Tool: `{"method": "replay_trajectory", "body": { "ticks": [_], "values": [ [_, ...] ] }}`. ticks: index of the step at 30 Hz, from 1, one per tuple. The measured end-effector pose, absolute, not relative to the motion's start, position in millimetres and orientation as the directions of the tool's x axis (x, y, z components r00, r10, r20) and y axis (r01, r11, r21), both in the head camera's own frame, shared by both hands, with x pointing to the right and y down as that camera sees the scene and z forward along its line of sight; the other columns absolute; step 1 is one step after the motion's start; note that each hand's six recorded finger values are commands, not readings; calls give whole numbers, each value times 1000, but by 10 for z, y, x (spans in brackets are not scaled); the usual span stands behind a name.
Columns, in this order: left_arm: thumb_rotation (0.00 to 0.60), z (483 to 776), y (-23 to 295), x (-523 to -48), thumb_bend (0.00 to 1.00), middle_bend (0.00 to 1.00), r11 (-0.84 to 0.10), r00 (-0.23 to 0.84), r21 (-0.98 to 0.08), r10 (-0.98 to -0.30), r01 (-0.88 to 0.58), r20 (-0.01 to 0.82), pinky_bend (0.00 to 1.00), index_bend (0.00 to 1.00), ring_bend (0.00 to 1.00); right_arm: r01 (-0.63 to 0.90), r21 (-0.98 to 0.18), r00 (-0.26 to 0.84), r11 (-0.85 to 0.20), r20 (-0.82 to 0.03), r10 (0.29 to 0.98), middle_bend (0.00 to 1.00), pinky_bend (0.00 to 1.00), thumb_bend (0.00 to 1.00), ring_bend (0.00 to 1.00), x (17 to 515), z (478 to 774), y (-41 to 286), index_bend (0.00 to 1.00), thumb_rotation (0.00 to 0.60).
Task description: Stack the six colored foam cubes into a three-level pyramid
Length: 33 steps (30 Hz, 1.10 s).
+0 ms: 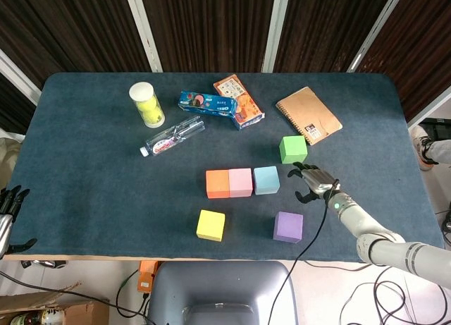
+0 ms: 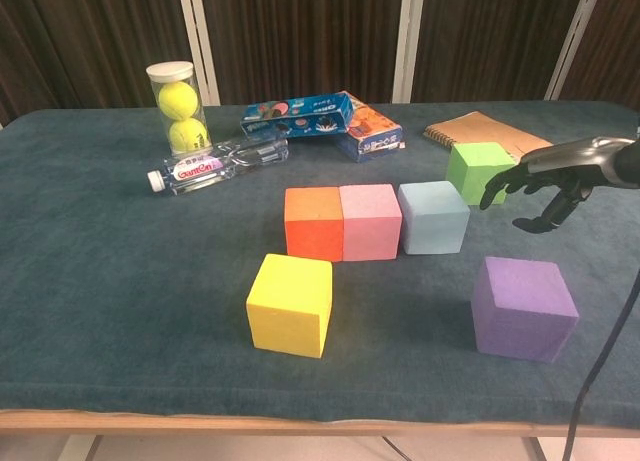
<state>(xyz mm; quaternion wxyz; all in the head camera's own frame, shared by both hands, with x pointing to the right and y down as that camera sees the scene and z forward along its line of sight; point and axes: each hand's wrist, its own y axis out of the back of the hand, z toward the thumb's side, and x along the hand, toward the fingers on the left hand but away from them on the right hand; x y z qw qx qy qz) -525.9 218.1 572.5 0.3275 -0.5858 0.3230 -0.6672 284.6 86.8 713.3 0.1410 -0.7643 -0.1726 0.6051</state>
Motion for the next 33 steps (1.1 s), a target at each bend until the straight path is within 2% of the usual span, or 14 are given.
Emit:
{"method": "replay_trajectory", "body": {
  "ticks": [11, 33],
  "values": [
    [586, 5710, 2176, -5272, 117, 0, -575, -102, -816, -816, 59, 568, 108, 53, 0, 88, -406, 227, -910, -881, 415, 0, 0, 464, 0, 2691, 7197, 894, 225, 577],
    [588, 5716, 2193, -5311, 117, 0, -578, -106, -815, -814, 50, 571, 108, 53, 0, 75, -388, 257, -919, -883, 394, 0, 0, 465, 0, 2484, 7220, 921, 224, 576]
  ]
}}
